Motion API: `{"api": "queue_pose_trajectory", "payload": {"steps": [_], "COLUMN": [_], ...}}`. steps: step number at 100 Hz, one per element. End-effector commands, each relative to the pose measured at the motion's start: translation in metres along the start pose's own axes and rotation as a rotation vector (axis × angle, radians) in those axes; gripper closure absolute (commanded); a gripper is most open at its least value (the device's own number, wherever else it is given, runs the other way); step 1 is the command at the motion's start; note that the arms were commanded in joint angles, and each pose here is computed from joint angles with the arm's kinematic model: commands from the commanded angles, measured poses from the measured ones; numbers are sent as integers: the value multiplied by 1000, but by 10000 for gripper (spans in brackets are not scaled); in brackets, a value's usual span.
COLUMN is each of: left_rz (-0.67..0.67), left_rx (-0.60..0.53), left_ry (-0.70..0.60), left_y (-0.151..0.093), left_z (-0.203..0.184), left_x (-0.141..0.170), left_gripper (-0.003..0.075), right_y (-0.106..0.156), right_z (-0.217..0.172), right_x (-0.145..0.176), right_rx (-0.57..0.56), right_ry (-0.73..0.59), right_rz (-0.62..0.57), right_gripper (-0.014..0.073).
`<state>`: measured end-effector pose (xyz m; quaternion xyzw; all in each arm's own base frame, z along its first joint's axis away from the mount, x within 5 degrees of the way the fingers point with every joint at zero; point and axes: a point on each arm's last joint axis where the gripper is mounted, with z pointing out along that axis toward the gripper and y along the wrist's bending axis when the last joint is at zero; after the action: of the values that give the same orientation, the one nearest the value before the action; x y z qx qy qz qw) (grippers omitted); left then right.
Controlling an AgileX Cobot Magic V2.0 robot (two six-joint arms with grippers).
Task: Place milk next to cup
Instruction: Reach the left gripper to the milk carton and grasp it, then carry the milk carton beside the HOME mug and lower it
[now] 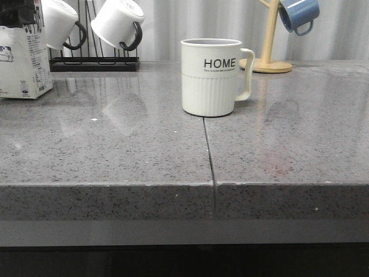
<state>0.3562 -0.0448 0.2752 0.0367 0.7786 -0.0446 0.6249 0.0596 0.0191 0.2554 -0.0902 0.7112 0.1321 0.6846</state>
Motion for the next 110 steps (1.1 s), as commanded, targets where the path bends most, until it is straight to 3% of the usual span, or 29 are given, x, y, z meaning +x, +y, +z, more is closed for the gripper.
{"api": "queue_pose_trajectory", "payload": {"steps": [1,25,71,110], "left_rz": [-20,-13,-3,-46], "left_rx": [12,84,358,422], "left_ry": [-174,-218,-235,-220], "left_y": [-4,-27,-119,-153], "left_z": [-10,-40,-58,-47], "left_x": [-35,-47,-38,-16], "left_gripper": [442,442,440,440], "right_y": [2,2,2,2], "right_z": [-1,-1,-1,-1], "right_x": [-14,-14,-15,-15], "right_rx": [-13,-13,-13,-13], "right_ry": [-88,-88,-91,-91], "right_rz": [-1,-1,-1,-1], "right_gripper": [662,662,662,662]}}
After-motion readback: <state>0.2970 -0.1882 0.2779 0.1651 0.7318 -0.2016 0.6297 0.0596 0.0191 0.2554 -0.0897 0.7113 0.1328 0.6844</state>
